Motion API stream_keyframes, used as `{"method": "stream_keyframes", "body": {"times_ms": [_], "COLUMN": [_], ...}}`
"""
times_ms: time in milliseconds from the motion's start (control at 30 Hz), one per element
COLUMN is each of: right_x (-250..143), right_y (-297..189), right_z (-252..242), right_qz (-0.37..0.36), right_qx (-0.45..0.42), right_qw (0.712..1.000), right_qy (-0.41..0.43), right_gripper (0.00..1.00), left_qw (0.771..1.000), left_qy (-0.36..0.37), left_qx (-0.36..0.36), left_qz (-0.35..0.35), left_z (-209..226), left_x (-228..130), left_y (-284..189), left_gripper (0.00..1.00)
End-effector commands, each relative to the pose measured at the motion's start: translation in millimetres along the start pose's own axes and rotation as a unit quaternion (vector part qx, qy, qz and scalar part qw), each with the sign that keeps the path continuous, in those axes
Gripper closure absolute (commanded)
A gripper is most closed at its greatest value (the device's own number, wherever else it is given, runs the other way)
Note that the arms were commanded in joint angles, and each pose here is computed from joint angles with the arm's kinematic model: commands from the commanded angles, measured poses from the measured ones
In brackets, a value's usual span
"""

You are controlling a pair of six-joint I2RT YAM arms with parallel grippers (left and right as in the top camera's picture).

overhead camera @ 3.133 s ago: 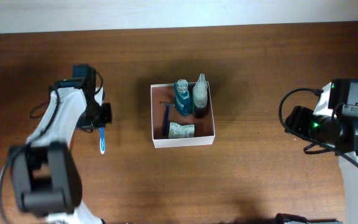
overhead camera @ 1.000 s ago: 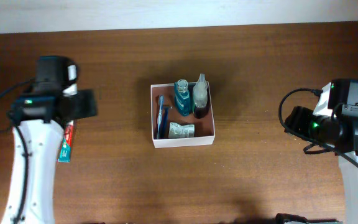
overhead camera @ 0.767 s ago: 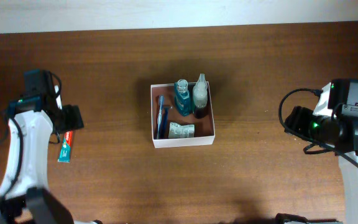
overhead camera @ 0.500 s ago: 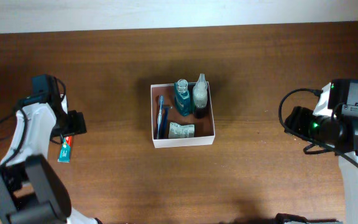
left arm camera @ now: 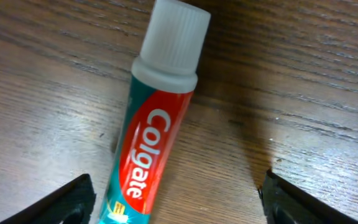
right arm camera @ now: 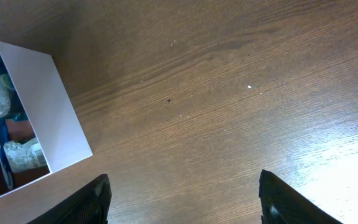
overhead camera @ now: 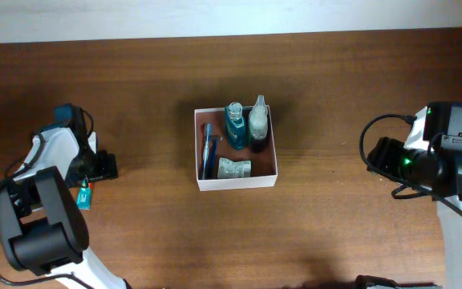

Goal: Pack container
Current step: 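Move left gripper to the Colgate toothpaste tube and grasp it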

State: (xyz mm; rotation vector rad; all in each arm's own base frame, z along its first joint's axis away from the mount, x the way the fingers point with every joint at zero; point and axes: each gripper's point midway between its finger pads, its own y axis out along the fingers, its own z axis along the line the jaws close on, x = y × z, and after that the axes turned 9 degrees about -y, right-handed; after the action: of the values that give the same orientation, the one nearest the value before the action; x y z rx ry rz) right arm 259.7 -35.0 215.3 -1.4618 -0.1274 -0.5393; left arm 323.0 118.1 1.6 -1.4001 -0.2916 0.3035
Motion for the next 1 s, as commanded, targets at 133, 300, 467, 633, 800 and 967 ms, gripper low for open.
{"method": "stream_keyframes", "body": {"times_ms": [133,300,467,633,800,967], "right_x": [-2,-2,-2,-2,-2,-1], "right_y": [1,1,1,1,1,1], "right_z": [-2,-2,-2,-2,-2,-2], "right_qz": [0.003,0.002,0.003,0.003,0.003,0.002], "right_qx": [-0.001,-0.001,-0.001,-0.001,-0.001,-0.001], "right_qw": [1.000,1.000,1.000,1.000,1.000,1.000], "right_qy": [-0.002,-0.002,-0.002,-0.002,-0.002,-0.002], "right_gripper": [0.31,0.31,0.31,0.31,0.31,0.31], "left_qw": [0.999,0.999,0.999,0.999,0.998,0.997], "left_qy": [0.010,0.010,0.009,0.009,0.009,0.008], "left_qx": [-0.018,-0.025,-0.025,-0.040,-0.049,-0.074], "left_qz": [0.031,0.031,0.031,0.031,0.032,0.033], "left_z": [-9,-12,-12,-17,-20,-29], "left_x": [-10,-10,-10,-10,-10,-10], "left_y": [19,19,19,19,19,14], "left_gripper": [0.48,0.55,0.59,0.76,0.87,0.94]}}
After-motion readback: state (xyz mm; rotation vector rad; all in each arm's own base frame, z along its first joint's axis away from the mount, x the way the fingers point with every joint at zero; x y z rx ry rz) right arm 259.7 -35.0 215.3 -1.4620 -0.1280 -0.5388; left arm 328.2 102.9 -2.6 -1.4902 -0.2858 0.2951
